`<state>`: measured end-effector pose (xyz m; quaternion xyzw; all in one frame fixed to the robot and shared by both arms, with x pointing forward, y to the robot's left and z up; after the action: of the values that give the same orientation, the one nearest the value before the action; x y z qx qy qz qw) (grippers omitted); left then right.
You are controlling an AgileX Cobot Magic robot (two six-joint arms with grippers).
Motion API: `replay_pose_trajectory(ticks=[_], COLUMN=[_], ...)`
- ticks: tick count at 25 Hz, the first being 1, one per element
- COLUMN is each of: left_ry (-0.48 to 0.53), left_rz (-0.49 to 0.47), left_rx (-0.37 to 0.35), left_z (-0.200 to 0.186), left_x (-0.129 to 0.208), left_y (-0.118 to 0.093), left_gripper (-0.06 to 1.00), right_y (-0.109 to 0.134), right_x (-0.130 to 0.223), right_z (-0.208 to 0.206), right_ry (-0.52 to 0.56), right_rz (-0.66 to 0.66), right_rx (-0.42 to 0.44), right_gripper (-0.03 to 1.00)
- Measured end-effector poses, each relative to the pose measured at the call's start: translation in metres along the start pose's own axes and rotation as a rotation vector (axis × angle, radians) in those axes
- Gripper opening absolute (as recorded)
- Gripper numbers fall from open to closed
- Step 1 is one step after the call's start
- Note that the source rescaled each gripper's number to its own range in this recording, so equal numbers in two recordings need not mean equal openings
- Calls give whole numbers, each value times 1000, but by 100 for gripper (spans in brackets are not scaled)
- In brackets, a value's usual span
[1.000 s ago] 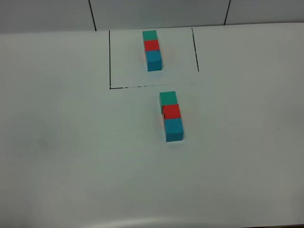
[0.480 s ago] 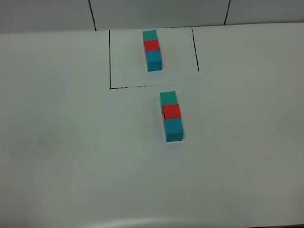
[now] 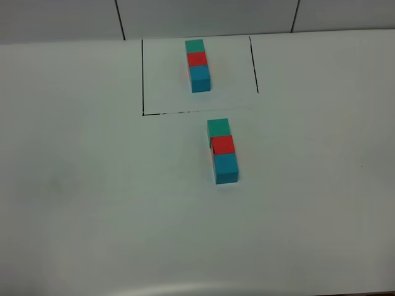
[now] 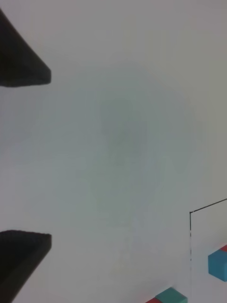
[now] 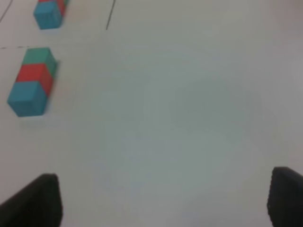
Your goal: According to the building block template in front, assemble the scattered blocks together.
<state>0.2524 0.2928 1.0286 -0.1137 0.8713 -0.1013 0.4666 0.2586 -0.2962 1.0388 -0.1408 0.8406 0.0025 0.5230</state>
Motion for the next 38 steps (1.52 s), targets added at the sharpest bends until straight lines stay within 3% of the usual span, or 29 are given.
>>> replay_pose_trajectory(ticks=[5, 11, 34, 38], left_ry=[0, 0, 0, 0], left_rz=[0, 0, 0, 0], left_rx=[0, 0, 0, 0], left_z=[0, 0, 0, 0], left_x=[0, 0, 0, 0], left_y=[0, 0, 0, 0], left_gripper=[38, 38, 38, 38], right_y=[-3, -4, -5, -4], right_x=[1, 1, 1, 1], right_z=[0, 0, 0, 0], right_ry=[20, 33, 35, 30], right_rz=[63, 102, 107, 87], right_rx=[123, 198, 206, 171], right_gripper=[93, 93, 93, 93])
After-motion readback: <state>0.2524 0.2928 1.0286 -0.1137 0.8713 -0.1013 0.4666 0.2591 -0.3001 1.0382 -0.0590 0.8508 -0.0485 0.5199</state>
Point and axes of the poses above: a point on each arm's last joint axis where the gripper is mounted, z pointing out along that axis toward the gripper, y along the wrist's bending axis when the last joint is at zero, x = y × z, the point moved 3 cm from there along z, pointing out along that axis toward the gripper, and after that the axes turned 15 degrees about -z, right-handed, at the moved point
